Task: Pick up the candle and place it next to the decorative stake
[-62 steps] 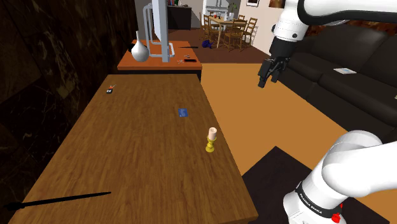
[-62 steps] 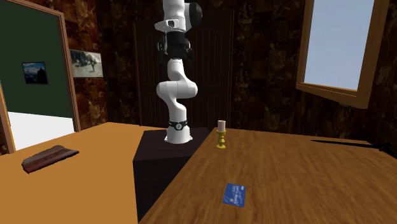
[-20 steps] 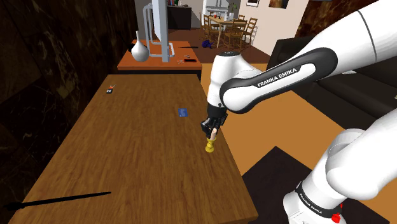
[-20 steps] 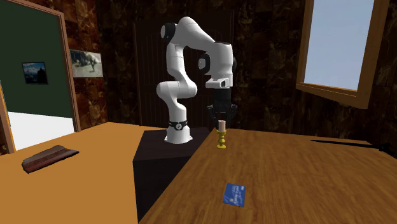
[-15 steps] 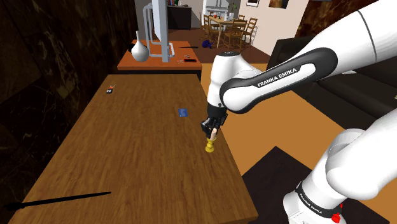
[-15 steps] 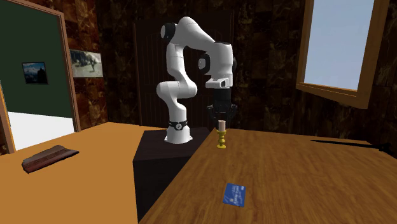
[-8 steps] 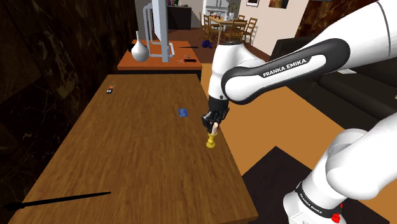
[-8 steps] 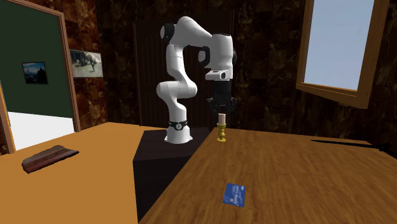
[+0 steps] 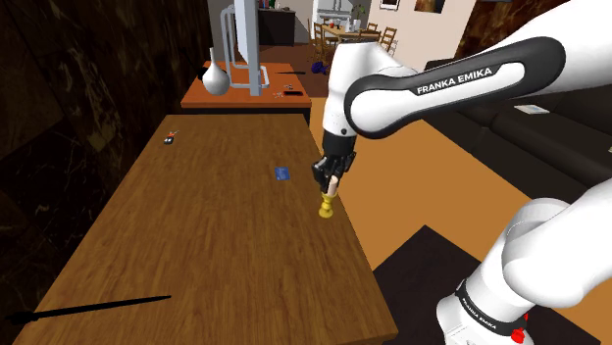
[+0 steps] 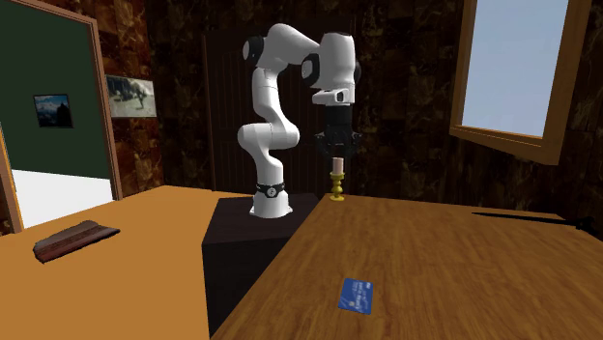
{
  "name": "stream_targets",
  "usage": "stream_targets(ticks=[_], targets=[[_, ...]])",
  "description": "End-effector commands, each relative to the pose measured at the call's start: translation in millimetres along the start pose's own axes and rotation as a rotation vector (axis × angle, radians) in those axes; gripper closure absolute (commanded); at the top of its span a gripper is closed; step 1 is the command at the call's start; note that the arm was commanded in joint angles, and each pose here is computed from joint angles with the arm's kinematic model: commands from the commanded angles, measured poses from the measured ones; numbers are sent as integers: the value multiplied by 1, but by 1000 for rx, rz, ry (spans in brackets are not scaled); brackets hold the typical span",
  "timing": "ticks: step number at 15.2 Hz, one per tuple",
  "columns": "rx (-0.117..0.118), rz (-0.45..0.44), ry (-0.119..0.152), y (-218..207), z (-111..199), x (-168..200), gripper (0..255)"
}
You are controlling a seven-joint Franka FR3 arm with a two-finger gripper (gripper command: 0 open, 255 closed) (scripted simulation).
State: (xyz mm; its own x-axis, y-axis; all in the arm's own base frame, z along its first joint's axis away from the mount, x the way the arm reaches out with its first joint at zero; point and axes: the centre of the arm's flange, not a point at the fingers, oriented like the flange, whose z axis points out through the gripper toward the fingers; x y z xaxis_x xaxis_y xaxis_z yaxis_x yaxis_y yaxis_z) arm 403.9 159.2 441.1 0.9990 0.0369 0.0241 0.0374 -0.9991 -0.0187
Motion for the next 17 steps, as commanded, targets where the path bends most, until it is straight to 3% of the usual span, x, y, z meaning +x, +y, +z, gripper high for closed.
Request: stream_targets(ticks=[1,17], targets=[[0,0,0,0,-10,-1,255],[0,0,0,-2,-95,1,255]])
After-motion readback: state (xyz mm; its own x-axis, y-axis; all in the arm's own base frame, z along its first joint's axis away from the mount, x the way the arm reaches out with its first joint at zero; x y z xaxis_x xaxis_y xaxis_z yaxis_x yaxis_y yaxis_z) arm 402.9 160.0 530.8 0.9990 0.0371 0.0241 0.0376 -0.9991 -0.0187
